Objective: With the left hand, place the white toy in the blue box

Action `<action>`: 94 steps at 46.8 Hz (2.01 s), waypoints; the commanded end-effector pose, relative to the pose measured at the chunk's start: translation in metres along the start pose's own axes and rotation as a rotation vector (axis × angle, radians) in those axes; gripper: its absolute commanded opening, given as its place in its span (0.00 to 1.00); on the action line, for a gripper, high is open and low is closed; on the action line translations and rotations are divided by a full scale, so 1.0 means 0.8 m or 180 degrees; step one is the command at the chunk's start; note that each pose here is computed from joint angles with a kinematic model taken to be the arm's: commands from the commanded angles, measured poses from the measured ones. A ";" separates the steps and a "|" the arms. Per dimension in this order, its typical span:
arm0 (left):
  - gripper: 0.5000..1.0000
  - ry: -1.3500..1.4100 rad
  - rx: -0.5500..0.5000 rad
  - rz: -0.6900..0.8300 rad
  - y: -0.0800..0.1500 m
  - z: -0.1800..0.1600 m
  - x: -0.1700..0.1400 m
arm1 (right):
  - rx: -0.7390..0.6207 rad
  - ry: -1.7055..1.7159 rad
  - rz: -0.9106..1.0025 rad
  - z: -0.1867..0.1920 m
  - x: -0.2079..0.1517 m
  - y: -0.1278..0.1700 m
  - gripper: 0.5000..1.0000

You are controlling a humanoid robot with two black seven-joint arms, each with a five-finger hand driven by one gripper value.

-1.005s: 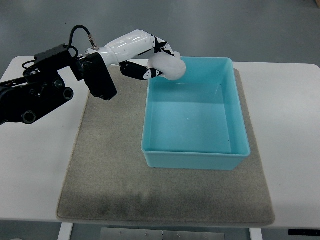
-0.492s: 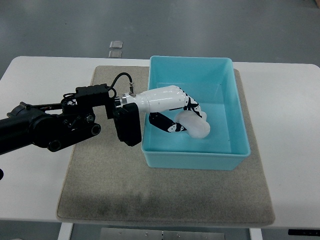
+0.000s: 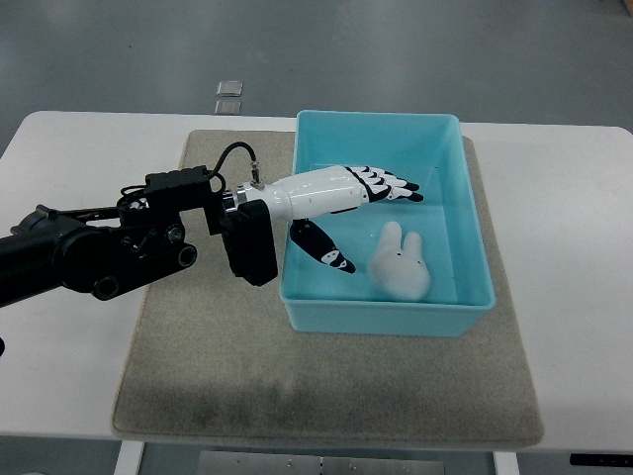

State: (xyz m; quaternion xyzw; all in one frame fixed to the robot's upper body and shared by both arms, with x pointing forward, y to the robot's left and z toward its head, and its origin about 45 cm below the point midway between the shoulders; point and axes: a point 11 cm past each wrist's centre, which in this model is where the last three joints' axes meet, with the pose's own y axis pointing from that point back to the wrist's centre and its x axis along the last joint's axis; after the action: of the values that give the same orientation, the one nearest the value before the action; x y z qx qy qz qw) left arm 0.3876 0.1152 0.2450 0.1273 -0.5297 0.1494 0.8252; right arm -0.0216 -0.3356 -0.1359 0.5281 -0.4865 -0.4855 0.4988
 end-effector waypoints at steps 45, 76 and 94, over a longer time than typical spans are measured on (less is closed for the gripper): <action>0.99 0.4063 0.0815 0.4139 0.168 -0.165 0.144 | 0.0000 0.0001 0.0000 0.000 0.000 0.000 0.87; 0.99 0.5189 0.1020 0.4318 0.190 -0.190 0.092 | 0.0001 -0.0004 0.0000 0.000 0.000 0.000 0.87; 0.99 0.5289 0.1035 0.4446 0.201 -0.190 0.059 | 0.0000 0.0001 0.0000 0.000 0.000 0.000 0.87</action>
State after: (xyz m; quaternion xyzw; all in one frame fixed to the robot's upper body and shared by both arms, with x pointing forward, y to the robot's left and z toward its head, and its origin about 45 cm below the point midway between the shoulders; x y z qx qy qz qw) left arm 0.4729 0.3260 0.2369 -0.2300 0.2622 0.6903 0.6339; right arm -0.0217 -0.3356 -0.1359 0.5281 -0.4865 -0.4855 0.4987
